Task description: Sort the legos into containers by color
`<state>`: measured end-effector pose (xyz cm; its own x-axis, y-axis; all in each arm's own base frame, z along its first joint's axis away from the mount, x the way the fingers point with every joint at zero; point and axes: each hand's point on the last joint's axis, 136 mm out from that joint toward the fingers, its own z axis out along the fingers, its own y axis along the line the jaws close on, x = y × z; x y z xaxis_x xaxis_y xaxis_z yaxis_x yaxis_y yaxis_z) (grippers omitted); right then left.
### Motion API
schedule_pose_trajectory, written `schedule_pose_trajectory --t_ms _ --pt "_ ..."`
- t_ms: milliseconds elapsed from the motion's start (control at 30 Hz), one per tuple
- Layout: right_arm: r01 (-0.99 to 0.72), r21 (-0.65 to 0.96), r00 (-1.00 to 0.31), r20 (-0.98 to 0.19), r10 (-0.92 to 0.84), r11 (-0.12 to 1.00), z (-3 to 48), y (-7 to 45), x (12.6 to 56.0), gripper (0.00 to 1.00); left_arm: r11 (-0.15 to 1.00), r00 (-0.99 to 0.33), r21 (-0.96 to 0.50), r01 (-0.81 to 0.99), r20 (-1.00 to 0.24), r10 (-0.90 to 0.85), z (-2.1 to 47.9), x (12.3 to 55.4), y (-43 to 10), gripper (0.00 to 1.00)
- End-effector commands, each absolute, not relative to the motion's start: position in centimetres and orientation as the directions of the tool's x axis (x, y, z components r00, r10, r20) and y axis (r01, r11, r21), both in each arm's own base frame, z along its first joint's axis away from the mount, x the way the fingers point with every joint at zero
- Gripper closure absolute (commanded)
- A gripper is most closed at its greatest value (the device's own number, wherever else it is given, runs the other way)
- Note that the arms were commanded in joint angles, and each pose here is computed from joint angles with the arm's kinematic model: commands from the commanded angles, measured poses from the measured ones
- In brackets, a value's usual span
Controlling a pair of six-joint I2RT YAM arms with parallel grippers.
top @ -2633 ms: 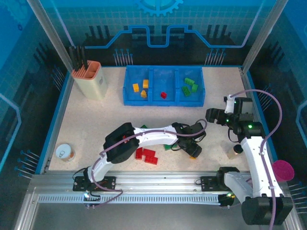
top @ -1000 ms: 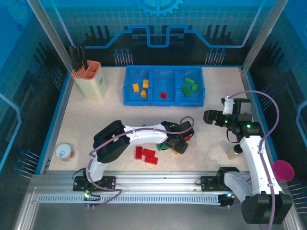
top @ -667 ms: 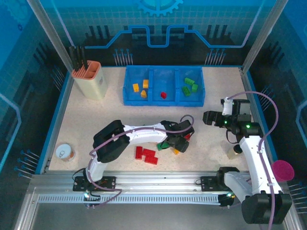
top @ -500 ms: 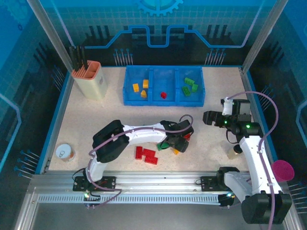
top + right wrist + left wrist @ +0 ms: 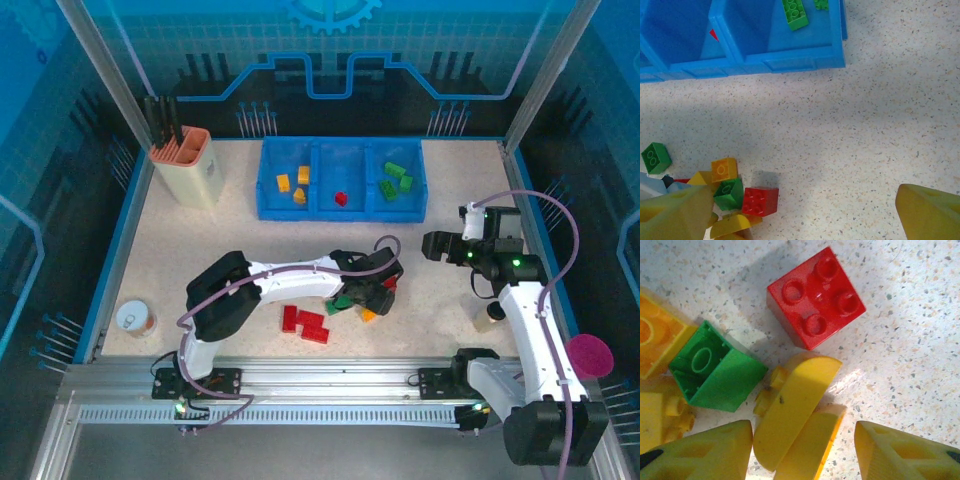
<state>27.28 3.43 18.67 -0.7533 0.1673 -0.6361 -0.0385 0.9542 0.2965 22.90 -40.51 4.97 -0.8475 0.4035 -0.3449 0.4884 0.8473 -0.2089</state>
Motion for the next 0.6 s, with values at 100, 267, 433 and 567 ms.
schedule_pose_trajectory --t_ms 100,267,433,567 --pt "-0.048 0.3 -0.746 -0.645 0.166 0.953 18.8 3.3 27.3 0.05 0.849 -0.871 -0.251 0.464 -0.307 0.385 5.5 21.9 -40.0 0.47" --pt "-0.046 0.298 -0.746 -0.645 0.166 0.953 18.8 3.3 27.3 0.05 0.848 -0.889 -0.286 0.445 -0.252 0.382 5.0 20.2 -39.5 0.47" --pt "-0.046 0.298 -0.746 -0.645 0.166 0.954 18.8 3.2 27.3 0.05 0.85 -0.892 -0.281 0.446 -0.22 0.395 4.7 18.6 -39.0 0.46" --pt "-0.044 0.3 -0.749 -0.642 0.167 0.953 18.6 3.3 27.3 0.05 0.849 -0.896 -0.299 0.437 -0.229 0.381 4.9 18.3 -39.5 0.46"
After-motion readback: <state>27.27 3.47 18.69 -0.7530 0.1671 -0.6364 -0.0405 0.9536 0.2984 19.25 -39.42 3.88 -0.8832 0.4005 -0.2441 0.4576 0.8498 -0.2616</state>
